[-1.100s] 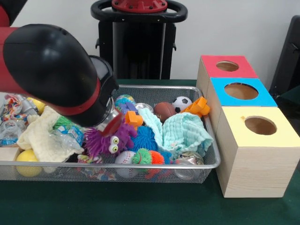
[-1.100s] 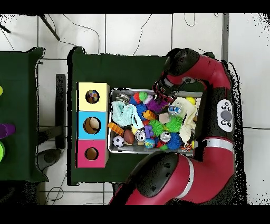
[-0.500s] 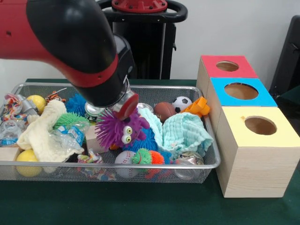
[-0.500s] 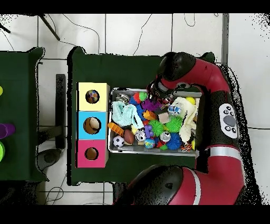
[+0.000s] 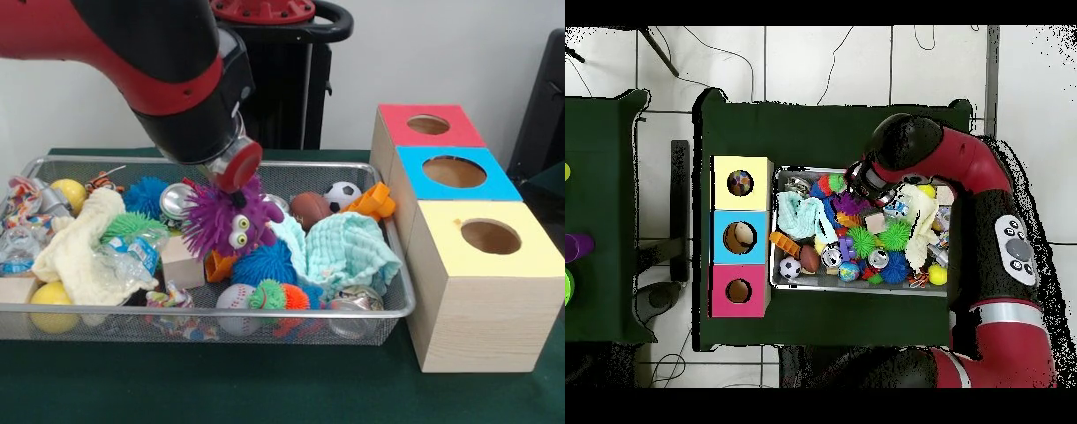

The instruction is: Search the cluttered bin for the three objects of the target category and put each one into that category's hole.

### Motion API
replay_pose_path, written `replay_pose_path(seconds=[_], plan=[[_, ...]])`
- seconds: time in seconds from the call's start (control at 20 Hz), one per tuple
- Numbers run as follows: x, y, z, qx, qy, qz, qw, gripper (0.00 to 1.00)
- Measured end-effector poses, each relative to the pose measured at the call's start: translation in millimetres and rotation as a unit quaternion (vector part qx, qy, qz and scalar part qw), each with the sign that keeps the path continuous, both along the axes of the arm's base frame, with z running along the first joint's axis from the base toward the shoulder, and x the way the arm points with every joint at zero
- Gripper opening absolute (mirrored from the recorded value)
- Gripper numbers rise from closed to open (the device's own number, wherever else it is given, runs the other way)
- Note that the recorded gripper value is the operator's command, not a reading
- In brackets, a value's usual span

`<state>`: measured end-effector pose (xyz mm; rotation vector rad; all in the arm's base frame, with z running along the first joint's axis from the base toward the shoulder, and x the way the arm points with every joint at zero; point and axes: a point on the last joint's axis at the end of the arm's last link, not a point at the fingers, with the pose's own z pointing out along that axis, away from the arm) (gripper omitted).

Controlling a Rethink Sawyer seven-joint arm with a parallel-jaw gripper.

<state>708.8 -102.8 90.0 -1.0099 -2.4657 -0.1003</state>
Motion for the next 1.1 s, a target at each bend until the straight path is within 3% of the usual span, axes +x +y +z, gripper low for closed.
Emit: replay_pose_path(seconds=[0.25, 0.65, 0.9, 1.1], plan=[[-20.0, -16, 3, 0.006, 0.000, -0.019, 0.9998, 0.00], [-66.6, -50, 6, 0.019, 0.032, -0.050, 0.9981, 0.00], [-92.4, -64, 10, 0.025, 0.036, -0.066, 0.9969, 0.00], [-102.1, -69, 11, 0.027, 0.032, -0.073, 0.9965, 0.00]])
